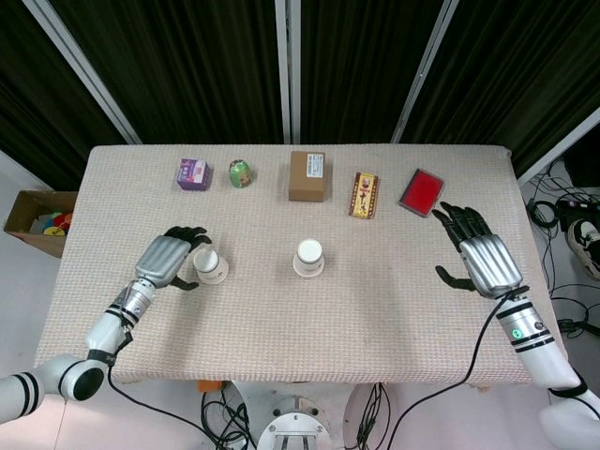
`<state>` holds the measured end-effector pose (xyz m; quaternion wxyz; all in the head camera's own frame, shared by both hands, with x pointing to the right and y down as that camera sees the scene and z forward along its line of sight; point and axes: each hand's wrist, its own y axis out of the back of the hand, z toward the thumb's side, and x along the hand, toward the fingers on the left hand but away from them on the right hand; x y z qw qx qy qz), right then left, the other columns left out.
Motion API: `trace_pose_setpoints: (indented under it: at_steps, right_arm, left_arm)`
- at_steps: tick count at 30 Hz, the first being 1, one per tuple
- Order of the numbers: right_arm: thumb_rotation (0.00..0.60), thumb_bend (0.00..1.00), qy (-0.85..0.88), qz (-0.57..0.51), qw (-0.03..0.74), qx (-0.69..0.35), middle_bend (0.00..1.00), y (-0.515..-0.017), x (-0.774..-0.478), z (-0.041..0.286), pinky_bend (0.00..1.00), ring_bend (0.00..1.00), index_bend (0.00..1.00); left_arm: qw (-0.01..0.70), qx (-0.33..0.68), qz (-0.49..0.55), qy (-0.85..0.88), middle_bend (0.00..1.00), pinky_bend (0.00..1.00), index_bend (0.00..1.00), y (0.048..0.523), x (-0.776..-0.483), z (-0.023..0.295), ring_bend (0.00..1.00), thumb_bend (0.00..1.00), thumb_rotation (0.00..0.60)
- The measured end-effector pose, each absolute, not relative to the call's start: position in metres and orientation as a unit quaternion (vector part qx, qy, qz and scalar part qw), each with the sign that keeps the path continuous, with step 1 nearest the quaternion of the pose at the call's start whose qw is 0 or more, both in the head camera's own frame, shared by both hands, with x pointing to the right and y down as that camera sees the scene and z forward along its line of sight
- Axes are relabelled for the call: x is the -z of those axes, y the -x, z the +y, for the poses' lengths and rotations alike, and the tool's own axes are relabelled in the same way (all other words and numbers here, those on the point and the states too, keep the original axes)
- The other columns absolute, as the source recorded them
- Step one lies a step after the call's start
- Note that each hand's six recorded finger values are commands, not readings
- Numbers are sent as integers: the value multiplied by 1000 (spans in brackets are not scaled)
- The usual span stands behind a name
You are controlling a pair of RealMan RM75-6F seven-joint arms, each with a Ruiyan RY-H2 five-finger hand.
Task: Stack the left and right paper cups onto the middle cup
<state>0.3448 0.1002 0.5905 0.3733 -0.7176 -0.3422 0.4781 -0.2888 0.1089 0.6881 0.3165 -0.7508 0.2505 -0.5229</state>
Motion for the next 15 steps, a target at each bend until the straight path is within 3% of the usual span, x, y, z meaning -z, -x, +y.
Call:
trace_pose_setpoints:
  at_steps: [6,15]
  right_arm:
    - [600,235,720,-343,369,-477,36,-347,-597,103,29,0,0]
    - [600,235,723,-346,363,-476,50,-350,-600,105,29,0,0]
  left_arm:
    - [305,528,252,752,208,215,303,284,-690,103,228,163,600]
    - [298,528,257,753,418,317,430,280,-700,100,426,258,600]
